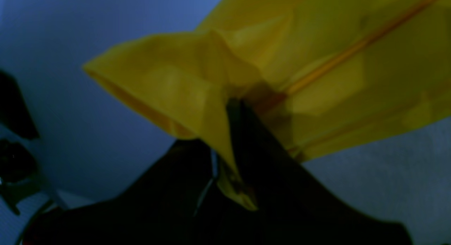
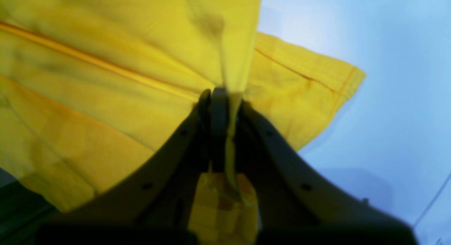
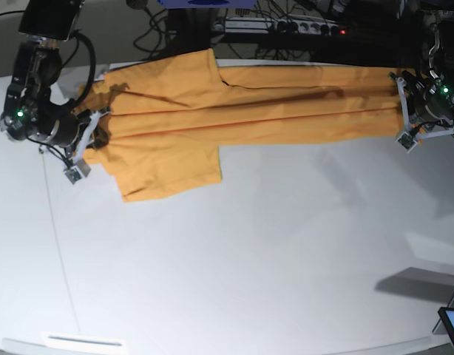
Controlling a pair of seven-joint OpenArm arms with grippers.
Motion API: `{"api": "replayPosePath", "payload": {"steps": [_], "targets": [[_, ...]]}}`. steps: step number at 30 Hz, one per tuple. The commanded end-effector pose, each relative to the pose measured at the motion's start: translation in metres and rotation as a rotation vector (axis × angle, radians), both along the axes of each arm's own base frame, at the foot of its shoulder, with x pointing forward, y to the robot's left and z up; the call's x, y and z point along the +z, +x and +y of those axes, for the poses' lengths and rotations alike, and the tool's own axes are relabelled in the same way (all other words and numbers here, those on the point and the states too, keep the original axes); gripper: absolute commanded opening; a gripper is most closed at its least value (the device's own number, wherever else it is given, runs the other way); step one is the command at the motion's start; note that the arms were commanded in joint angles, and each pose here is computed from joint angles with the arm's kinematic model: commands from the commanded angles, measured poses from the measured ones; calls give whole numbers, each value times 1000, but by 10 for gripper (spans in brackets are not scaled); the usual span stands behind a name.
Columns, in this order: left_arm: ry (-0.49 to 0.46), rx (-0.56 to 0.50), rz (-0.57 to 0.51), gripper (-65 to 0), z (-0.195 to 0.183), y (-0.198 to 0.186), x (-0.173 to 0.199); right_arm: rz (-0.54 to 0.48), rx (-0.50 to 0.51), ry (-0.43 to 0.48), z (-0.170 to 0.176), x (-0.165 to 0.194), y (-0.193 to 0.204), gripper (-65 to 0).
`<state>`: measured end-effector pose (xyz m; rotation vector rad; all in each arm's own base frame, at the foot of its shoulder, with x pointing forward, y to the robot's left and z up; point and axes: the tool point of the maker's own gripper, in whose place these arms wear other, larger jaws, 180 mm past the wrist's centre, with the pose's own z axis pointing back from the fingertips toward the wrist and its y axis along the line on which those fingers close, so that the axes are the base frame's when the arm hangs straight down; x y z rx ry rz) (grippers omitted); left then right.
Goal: Fold the T-shirt properly
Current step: 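Lay the folded half down and pull it flat with both grippers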
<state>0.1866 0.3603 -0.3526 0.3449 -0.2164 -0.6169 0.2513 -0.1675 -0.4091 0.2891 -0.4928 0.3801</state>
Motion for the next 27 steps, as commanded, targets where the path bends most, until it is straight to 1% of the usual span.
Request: {"api": "replayPosePath", "payload": {"steps": [1, 6, 16, 17, 18, 21, 23, 24, 27], "targets": [[93, 20, 6, -650, 20, 1, 14, -11, -9, -37, -10, 5, 5, -649], [106, 52, 47, -650, 22, -9, 10, -11, -9, -34, -9, 4, 5, -649], [81, 65, 60, -650, 15, -14, 1, -9, -9, -32, -9, 4, 5, -638], [75, 67, 60, -650, 13, -14, -1, -8, -8, -33, -9, 4, 5, -628], [74, 68, 61, -650, 13, -15, -1, -7, -8, -33, -9, 4, 4, -602], [79, 70, 66, -650, 14, -15, -1, -12, -15, -32, -10, 5, 5, -466], [91, 78, 82, -613, 17, -19, 0, -14, -15, -34, -11, 5, 5, -400], [97, 81, 89, -579, 18, -20, 0, -17, -16, -34, -11, 6, 6, -379], [99, 76, 84, -445, 17, -18, 1, -25, -16, -34, -11, 8, 9, -371]]}}
